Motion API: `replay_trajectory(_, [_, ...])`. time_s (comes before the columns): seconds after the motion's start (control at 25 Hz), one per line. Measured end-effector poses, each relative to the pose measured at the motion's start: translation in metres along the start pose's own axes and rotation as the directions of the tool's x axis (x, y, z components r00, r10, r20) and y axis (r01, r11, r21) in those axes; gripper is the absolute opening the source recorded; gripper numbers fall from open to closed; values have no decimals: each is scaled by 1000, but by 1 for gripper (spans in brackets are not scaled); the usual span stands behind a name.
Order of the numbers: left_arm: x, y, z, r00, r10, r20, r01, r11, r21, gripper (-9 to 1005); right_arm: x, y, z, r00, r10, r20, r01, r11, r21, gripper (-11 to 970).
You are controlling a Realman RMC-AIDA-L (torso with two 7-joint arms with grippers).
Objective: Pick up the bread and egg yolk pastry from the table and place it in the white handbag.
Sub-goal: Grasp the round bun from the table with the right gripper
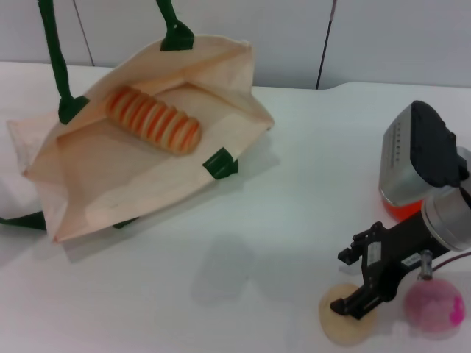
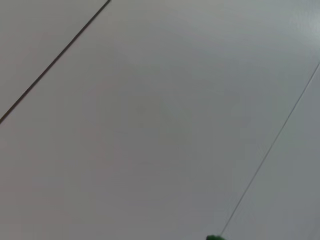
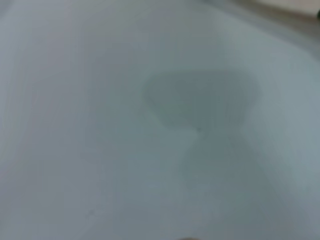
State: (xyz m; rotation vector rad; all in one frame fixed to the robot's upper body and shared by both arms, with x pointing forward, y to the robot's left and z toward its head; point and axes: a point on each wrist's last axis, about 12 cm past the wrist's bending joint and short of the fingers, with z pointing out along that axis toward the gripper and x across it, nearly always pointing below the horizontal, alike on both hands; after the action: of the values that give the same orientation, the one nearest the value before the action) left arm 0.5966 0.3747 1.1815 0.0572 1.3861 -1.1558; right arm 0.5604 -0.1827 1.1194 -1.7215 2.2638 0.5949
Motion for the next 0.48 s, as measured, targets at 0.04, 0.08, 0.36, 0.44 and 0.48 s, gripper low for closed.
replay_trajectory(0.04, [0, 0, 0, 1000, 0, 0, 0, 1000, -1, 114, 1, 1, 0, 1000, -1, -2, 1, 1000, -7, 909])
replay_trajectory(0.08, [0, 0, 0, 1000, 1, 0, -1, 1000, -1, 114, 1, 2, 0, 1000, -4, -4, 4, 1000, -17, 909])
replay_trajectory(0.36, [-1, 0, -2, 1000, 2, 2, -2, 1000, -4, 113, 8, 8, 4, 999, -4, -42, 1, 997, -82, 909])
replay_trajectory(0.44, [-1, 0, -2, 1000, 1, 3, -1, 1000, -4, 113, 11, 9, 6, 998, 2, -56, -8, 995, -100, 909])
replay_trajectory(0.48, [-1, 1, -2, 1000, 1, 4, -1, 1000, -5, 113, 12, 10, 7, 998, 2, -62, -9, 994, -106, 909])
